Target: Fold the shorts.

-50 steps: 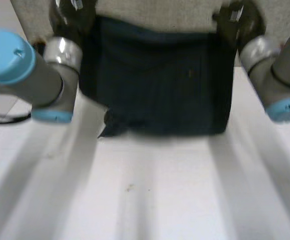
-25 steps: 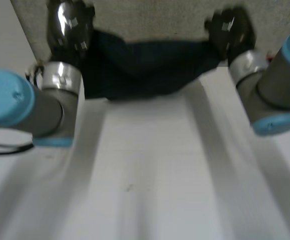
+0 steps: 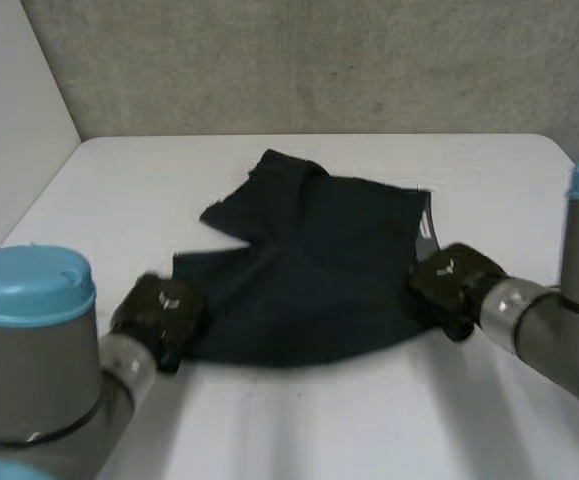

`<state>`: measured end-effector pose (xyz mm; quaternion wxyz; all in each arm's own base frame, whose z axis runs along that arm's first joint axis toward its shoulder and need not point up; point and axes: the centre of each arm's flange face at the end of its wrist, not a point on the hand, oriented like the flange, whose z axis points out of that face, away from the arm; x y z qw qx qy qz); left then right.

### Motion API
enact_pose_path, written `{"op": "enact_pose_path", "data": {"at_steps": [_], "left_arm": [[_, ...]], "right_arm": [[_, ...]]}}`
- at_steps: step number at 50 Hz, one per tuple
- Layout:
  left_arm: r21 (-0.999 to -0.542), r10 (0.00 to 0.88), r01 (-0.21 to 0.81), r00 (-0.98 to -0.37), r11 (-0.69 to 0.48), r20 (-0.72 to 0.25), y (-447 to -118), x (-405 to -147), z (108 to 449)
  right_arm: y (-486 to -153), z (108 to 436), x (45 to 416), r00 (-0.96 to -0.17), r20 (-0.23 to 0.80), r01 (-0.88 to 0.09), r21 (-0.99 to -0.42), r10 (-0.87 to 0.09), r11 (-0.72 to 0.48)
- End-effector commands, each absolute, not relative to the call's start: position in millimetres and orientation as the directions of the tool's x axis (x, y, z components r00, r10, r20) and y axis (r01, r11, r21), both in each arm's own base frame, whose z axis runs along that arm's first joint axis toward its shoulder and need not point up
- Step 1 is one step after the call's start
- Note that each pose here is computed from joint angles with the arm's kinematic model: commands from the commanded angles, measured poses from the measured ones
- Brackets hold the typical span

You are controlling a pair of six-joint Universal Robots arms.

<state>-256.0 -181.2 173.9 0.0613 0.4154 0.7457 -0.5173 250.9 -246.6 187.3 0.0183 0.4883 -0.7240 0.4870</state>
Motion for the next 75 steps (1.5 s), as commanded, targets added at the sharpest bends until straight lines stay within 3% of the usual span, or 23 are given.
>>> {"op": "enact_pose_path", "data": {"at_steps": [1,4,8,11,14,18,22,26,34,38,42,47,54,59,63,66,69,71,74,75], "left_arm": [[-0.6,0.642,0.791,-0.521,0.116,-0.562,-91.8,-224.8,202.2],[-0.6,0.649,0.798,-0.489,0.061,-0.583,-76.0,-219.4,207.6],[-0.566,0.661,0.825,-0.417,-0.013,-0.624,-65.1,-217.9,208.4],[-0.57,0.653,0.821,-0.421,-0.02,-0.629,-69.1,-220.8,209.3],[-0.598,0.618,0.801,-0.456,-0.029,-0.64,-90.6,-235.4,209.5],[-0.664,0.525,0.746,-0.546,-0.049,-0.653,-135.7,-257.4,210.1],[-0.739,0.392,0.661,-0.65,-0.133,-0.651,-193.6,-286.0,211.3],[-0.763,0.299,0.603,-0.702,-0.232,-0.646,-234.5,-313.6,209.5],[-0.699,0.116,0.623,-0.712,-0.35,-0.693,-315.0,-344.1,188.6],[-0.678,0.107,0.627,-0.699,-0.383,-0.707,-337.5,-356.2,169.7],[-0.661,0.14,0.603,-0.683,-0.446,-0.717,-348.5,-369.6,153.2],[-0.638,0.118,0.55,-0.7,-0.539,-0.704,-358.8,-381.7,152.2],[-0.611,0.105,0.501,-0.715,-0.613,-0.691,-359.2,-388.0,147.4],[-0.623,0.109,0.506,-0.718,-0.596,-0.688,-350.5,-385.3,145.2],[-0.647,0.09,0.493,-0.752,-0.581,-0.654,-340.8,-372.1,178.4],[-0.715,0.147,0.415,-0.801,-0.563,-0.581,-324.5,-361.3,199.4],[-0.802,0.244,0.33,-0.834,-0.499,-0.495,-303.6,-347.4,217.8],[-0.871,0.327,0.282,-0.844,-0.402,-0.425,-288.1,-336.4,224.9],[-0.932,0.406,0.245,-0.848,-0.267,-0.34,-273.9,-326.6,227.6],[-0.959,0.45,0.233,-0.848,-0.161,-0.281,-264.7,-320.4,226.4]], "right_arm": [[-185.8,229.1,220.0,-0.376,0.54,-0.825,-0.565,-0.754,0.007],[-167.6,230.9,211.9,-0.329,0.535,-0.853,-0.522,-0.778,0.001],[-149.7,231.9,197.6,-0.283,0.512,-0.884,-0.467,-0.811,0.014],[-154.5,232.4,198.6,-0.295,0.519,-0.87,-0.493,-0.802,0.0],[-162.6,233.8,200.4,-0.317,0.547,-0.855,-0.519,-0.775,-0.017],[-199.4,228.0,209.6,-0.416,0.576,-0.803,-0.596,-0.703,-0.013],[-230.9,220.1,218.8,-0.481,0.59,-0.771,-0.636,-0.648,-0.007],[-261.4,219.2,225.0,-0.527,0.639,-0.761,-0.649,-0.56,-0.024],[-325.4,207.7,257.3,-0.567,0.731,-0.725,-0.662,-0.379,-0.191],[-350.2,190.7,268.2,-0.574,0.749,-0.714,-0.656,-0.331,-0.246],[-372.6,170.9,278.1,-0.557,0.782,-0.725,-0.622,-0.281,-0.296],[-391.2,153.1,287.3,-0.533,0.814,-0.741,-0.58,-0.23,-0.337],[-398.7,143.4,289.6,-0.559,0.792,-0.724,-0.61,-0.245,-0.323],[-385.4,193.7,280.1,-0.659,0.712,-0.641,-0.7,-0.242,-0.314],[-363.4,233.7,270.6,-0.741,0.609,-0.545,-0.791,-0.283,-0.276],[-349.5,245.8,263.1,-0.759,0.564,-0.523,-0.826,-0.324,-0.211],[-332.0,245.4,248.5,-0.762,0.512,-0.535,-0.843,-0.396,-0.059],[-318.9,236.1,239.7,-0.762,0.461,-0.545,-0.836,-0.454,0.065],[-307.4,222.1,232.0,-0.768,0.403,-0.544,-0.821,-0.499,0.174],[-302.1,213.9,228.8,-0.765,0.377,-0.542,-0.814,-0.522,0.207]]}}
